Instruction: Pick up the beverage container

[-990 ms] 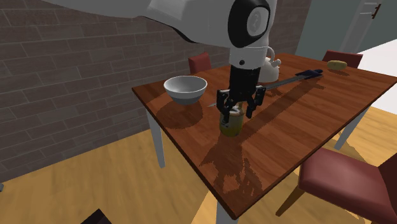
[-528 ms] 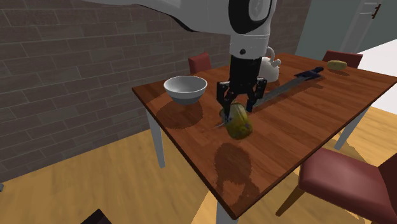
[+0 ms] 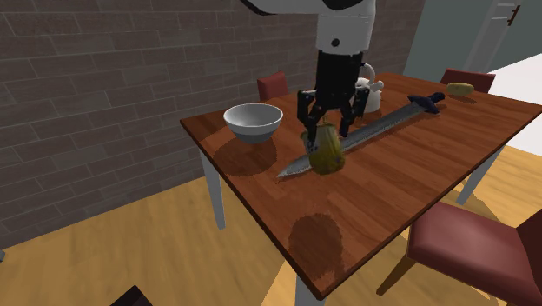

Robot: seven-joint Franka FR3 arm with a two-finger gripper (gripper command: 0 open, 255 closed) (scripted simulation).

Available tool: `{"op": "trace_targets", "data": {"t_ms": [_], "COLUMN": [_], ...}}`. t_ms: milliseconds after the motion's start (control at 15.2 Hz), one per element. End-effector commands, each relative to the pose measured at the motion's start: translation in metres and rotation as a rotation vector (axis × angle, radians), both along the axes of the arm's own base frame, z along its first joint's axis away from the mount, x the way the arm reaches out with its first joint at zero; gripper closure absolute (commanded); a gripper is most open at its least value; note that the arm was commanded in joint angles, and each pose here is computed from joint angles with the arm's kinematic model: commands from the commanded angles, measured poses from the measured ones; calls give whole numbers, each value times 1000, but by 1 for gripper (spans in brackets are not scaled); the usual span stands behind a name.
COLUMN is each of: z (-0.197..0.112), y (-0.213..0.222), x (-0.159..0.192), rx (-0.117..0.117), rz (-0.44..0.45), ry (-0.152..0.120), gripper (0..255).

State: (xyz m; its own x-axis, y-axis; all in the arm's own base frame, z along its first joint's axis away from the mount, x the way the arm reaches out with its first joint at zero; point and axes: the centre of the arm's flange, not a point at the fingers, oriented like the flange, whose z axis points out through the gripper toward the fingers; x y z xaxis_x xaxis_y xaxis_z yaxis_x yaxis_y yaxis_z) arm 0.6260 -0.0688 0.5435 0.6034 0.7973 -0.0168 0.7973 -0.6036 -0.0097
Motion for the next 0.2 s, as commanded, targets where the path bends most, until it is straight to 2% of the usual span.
{"op": "trace_targets", "data": {"t_ms": [0,132], "z": [12,12], "y": [0,0], "x": [-1,-1], "rx": [0,0], "rz": [0,0], "ry": [0,0], "gripper": [255,255]}}
